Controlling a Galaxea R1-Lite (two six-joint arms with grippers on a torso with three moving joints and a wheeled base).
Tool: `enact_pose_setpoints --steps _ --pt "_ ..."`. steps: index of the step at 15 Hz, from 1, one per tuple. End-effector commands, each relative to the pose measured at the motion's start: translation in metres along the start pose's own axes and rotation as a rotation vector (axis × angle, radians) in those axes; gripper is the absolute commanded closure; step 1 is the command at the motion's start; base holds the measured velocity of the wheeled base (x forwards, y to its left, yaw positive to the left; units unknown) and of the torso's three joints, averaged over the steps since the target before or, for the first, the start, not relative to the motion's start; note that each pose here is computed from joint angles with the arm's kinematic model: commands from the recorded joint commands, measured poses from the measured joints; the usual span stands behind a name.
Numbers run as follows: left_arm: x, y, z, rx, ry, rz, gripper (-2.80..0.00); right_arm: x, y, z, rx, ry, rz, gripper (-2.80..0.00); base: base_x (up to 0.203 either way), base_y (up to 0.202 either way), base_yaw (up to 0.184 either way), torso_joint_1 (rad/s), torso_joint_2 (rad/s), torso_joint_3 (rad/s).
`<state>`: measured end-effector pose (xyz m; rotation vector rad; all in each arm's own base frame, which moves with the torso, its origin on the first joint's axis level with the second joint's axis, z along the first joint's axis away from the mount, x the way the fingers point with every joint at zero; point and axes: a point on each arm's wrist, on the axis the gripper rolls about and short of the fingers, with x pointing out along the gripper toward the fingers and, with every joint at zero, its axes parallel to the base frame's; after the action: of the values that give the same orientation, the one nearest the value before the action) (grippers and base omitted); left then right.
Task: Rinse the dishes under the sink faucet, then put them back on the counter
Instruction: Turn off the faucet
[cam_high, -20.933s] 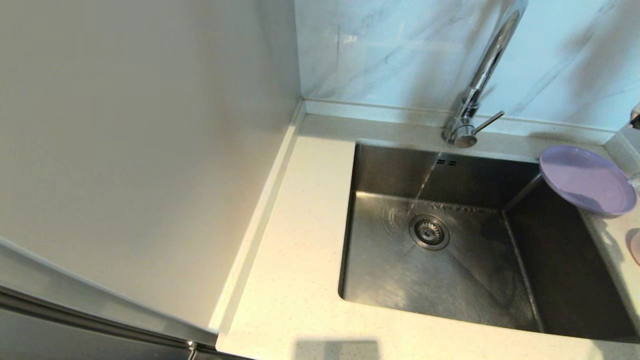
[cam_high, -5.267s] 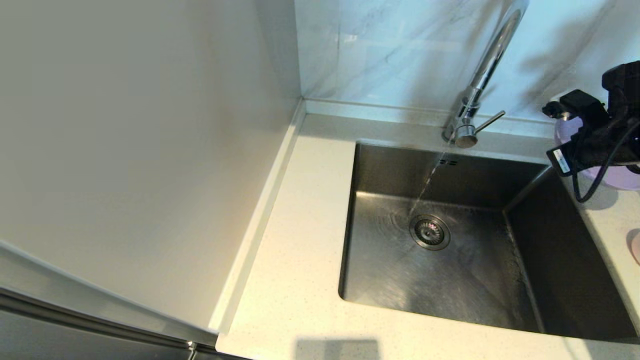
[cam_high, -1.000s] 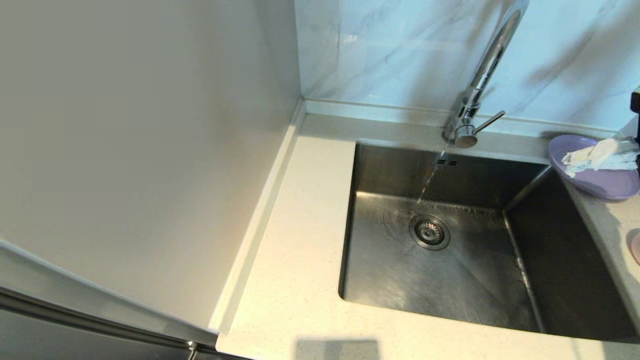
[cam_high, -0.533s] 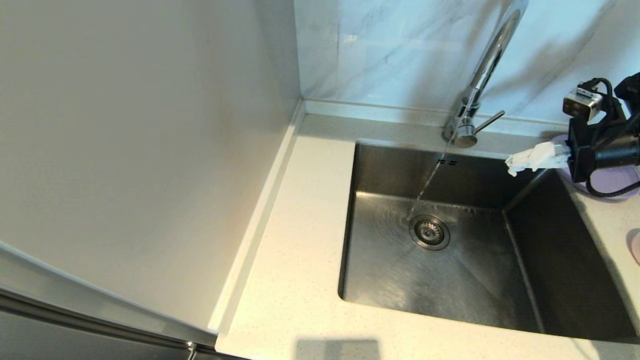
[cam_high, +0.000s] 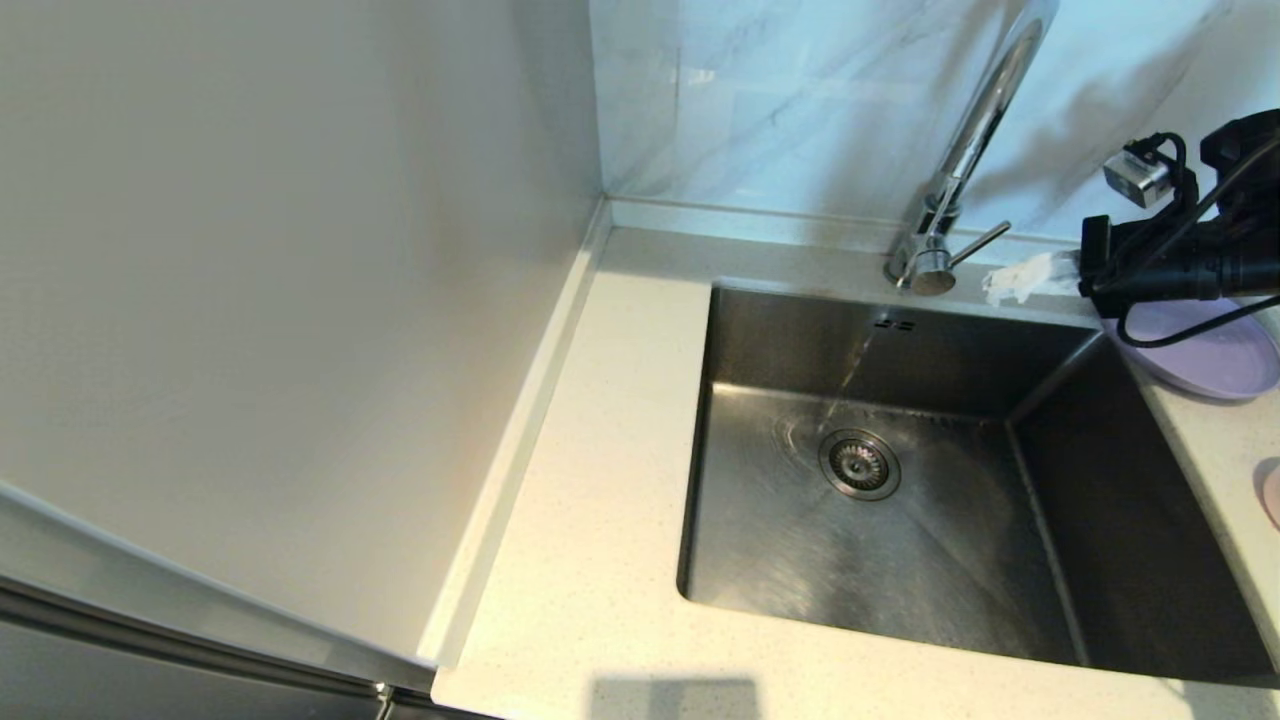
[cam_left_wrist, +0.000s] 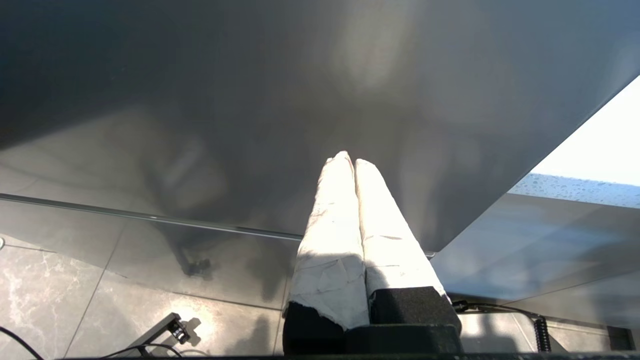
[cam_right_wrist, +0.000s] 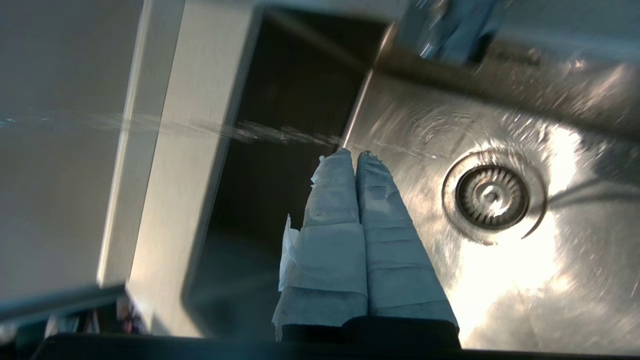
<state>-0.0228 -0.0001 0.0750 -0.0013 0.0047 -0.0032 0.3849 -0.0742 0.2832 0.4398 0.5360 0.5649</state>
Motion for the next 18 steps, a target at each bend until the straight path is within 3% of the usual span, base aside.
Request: enact_pose_setpoints --steps 1,12,18 --pt "0.000 0.000 0.000 0.000 0.000 0.000 0.00 0.009 -0.004 0.008 0.014 -0.067 -0.024 0.00 0.000 0.000 0.000 0.000 0.00 0.000" --pt "0.000 0.000 0.000 0.000 0.000 0.000 0.00 0.017 -0.005 0.012 -0.028 -0.105 -0.037 0.00 0.000 0.000 0.000 0.000 0.00 0.000" --pt "0.000 0.000 0.000 0.000 0.000 0.000 0.00 0.021 0.000 0.020 -0.093 -0.179 -0.071 0.00 0.000 0.000 0.000 0.000 0.00 0.000"
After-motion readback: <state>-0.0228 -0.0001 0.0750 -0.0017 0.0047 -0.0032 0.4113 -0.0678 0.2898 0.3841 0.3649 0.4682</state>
